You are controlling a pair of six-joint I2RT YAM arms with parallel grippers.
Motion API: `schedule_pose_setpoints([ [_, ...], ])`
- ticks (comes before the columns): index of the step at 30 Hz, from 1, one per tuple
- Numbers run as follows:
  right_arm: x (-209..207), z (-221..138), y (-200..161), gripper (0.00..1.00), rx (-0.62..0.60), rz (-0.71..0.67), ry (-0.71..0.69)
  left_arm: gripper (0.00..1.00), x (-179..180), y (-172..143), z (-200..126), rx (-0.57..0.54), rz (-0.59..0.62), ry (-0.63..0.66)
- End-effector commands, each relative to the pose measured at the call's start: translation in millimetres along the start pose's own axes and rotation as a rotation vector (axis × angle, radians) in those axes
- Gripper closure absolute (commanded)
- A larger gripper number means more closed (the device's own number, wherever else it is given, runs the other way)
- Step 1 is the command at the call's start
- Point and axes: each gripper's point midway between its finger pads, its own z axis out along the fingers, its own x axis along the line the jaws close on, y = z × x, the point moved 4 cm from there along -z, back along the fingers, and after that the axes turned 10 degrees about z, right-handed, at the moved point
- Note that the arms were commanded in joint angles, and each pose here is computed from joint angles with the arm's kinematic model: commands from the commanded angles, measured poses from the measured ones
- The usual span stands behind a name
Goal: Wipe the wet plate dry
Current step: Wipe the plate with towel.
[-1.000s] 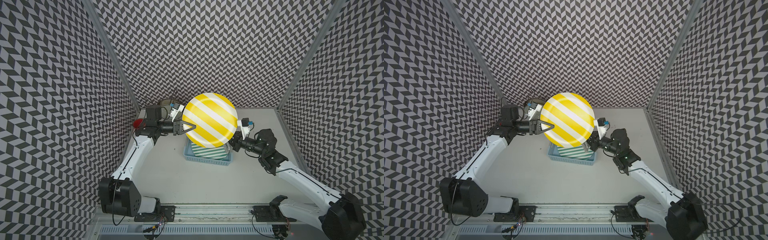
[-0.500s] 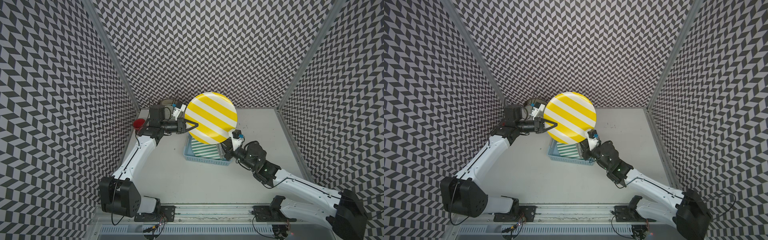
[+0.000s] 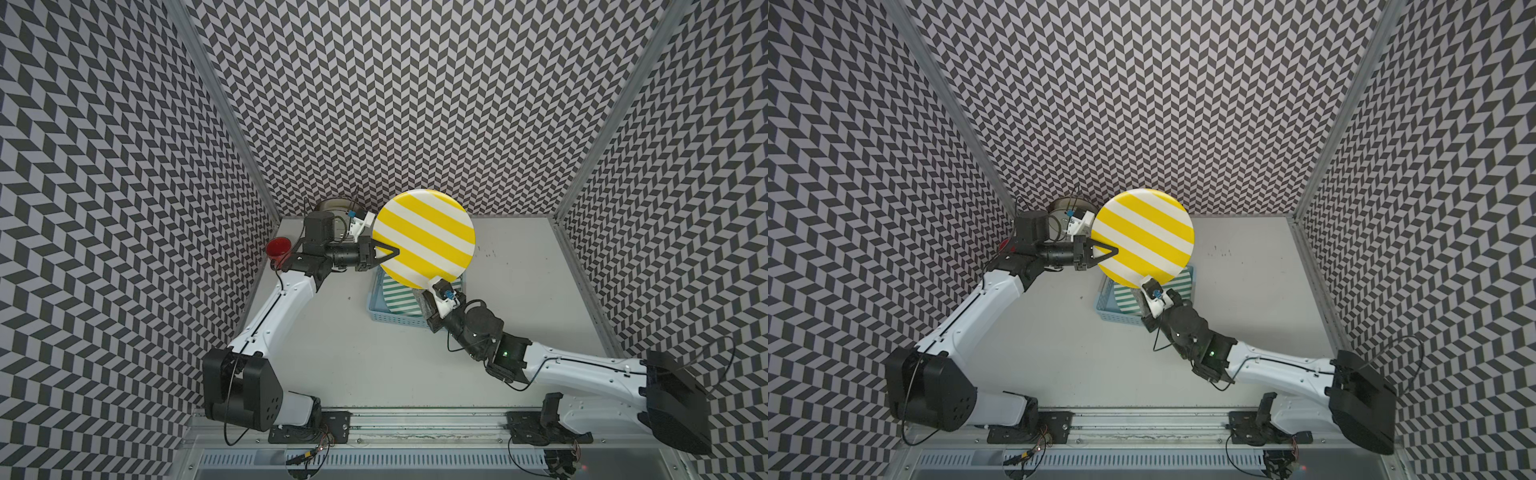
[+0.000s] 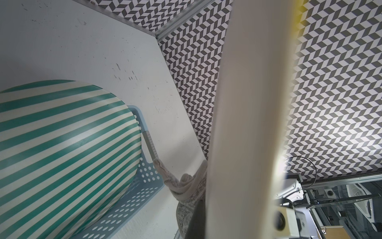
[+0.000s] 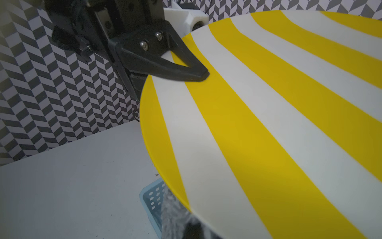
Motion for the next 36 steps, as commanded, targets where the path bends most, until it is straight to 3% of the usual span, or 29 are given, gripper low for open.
schedule_pose_setpoints([
  [1, 12, -13, 103, 1.0, -0.369, 0.12, -0.014, 1.0, 19, -6, 10, -0.004, 0.029, 0.06],
  [19, 51, 54, 120, 1.0, -0.449, 0.091, -0.151, 1.0, 16, -12, 11, 0.0, 0.039, 0.036],
  [25, 50, 26, 143, 1.0, -0.39, 0.268, -0.008, 1.0, 19, -2, 5, -0.03, 0.121, 0.089],
  [30, 21, -9, 157, 1.0, -0.335, 0.396, 0.04, 1.0, 28, 21, -4, -0.095, 0.237, 0.19],
  [33, -21, -30, 156, 1.0, -0.328, 0.515, -0.006, 1.0, 30, 35, -11, -0.147, 0.297, 0.226],
  [36, -76, -49, 129, 1.0, -0.265, 0.595, -0.157, 1.0, 30, 43, -15, -0.169, 0.356, 0.251],
])
